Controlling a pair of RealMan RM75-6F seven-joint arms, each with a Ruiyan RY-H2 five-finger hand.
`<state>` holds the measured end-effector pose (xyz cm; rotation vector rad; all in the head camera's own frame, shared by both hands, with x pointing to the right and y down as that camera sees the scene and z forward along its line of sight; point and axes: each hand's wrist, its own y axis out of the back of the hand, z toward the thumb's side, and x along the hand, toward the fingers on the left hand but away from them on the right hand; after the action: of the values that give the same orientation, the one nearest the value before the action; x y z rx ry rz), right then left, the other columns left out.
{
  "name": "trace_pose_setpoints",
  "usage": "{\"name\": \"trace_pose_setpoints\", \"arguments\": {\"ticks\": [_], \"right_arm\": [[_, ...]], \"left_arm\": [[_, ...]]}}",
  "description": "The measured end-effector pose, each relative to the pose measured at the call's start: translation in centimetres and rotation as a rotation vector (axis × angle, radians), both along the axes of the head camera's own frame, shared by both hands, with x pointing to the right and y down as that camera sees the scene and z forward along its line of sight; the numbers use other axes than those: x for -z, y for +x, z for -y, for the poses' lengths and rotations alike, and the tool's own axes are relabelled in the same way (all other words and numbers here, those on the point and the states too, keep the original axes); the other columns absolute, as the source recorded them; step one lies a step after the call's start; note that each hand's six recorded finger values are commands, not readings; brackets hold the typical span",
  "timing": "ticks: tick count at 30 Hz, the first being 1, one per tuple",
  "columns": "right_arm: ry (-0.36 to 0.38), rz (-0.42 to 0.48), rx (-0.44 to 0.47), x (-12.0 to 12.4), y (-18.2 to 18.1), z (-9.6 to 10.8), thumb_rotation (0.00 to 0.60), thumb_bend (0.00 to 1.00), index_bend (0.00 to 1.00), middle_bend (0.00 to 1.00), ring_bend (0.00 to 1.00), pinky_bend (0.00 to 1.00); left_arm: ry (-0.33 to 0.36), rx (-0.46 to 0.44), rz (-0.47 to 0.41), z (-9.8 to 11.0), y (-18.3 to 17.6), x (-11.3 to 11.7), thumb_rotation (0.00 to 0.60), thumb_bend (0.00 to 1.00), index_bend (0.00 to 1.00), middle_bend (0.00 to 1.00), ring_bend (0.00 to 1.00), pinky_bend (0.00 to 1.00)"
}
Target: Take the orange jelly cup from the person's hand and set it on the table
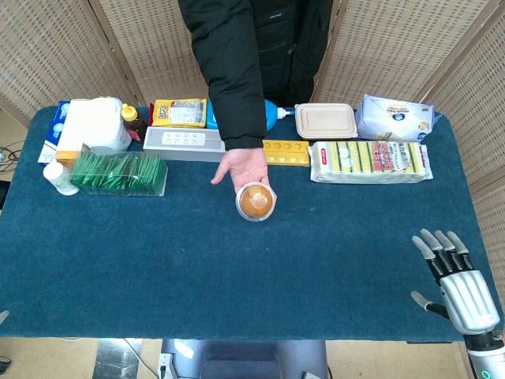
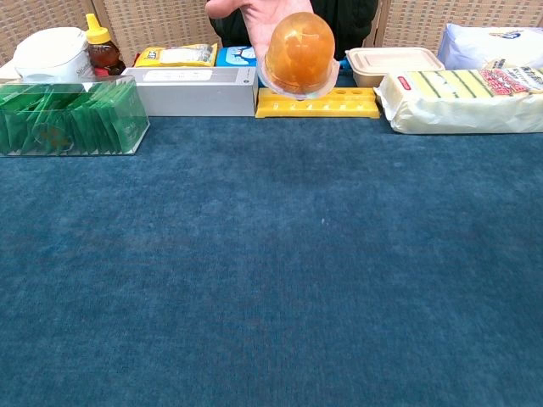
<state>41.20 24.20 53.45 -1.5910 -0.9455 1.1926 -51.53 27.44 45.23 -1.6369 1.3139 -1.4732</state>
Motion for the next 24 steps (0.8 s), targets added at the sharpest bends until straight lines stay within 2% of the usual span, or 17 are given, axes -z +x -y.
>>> {"name": "trace_pose_setpoints", "arguments": {"ticks": [4,7,13,19,24], "right_arm": [[-0.005,-0.002,-0.004,-0.1,0.2,0.1,0.6,0.0,0.0,0.0,0.0,0.01],[-0.003,0.029,-0.011,-0.1,0.1,0.3,0.6,0.0,0.0,0.0,0.0,0.02],[0.037,0.122,0.005,0.9,-1.3,1.7,0.6,0.02,0.0,0.03,0.03,0.12],[0.094,0.236,0.064,3.3,-5.3,5.3,0.6,0.05,0.0,0.08,0.09,0.24],[0.08,0.3,0.135,4.1,-10.5,8.7,0.6,0.09,0.01,0.09,0.11,0.28]], "left_arm": [[0.002,-0.003,-0.004,-0.1,0.0,0.1,0.6,0.07,0.0,0.0,0.0,0.07],[0.005,-0.002,-0.005,-0.2,-0.1,0.2,0.6,0.07,0.0,0.0,0.0,0.07],[0.001,-0.002,-0.003,0.0,-0.2,0.1,0.6,0.07,0.0,0.0,0.0,0.07],[-0.011,-0.014,0.003,0.3,0.3,-0.3,0.6,0.07,0.0,0.0,0.0,0.07],[-0.018,-0.009,0.005,0.4,0.3,-0.5,0.6,0.07,0.0,0.0,0.0,0.07]]}}
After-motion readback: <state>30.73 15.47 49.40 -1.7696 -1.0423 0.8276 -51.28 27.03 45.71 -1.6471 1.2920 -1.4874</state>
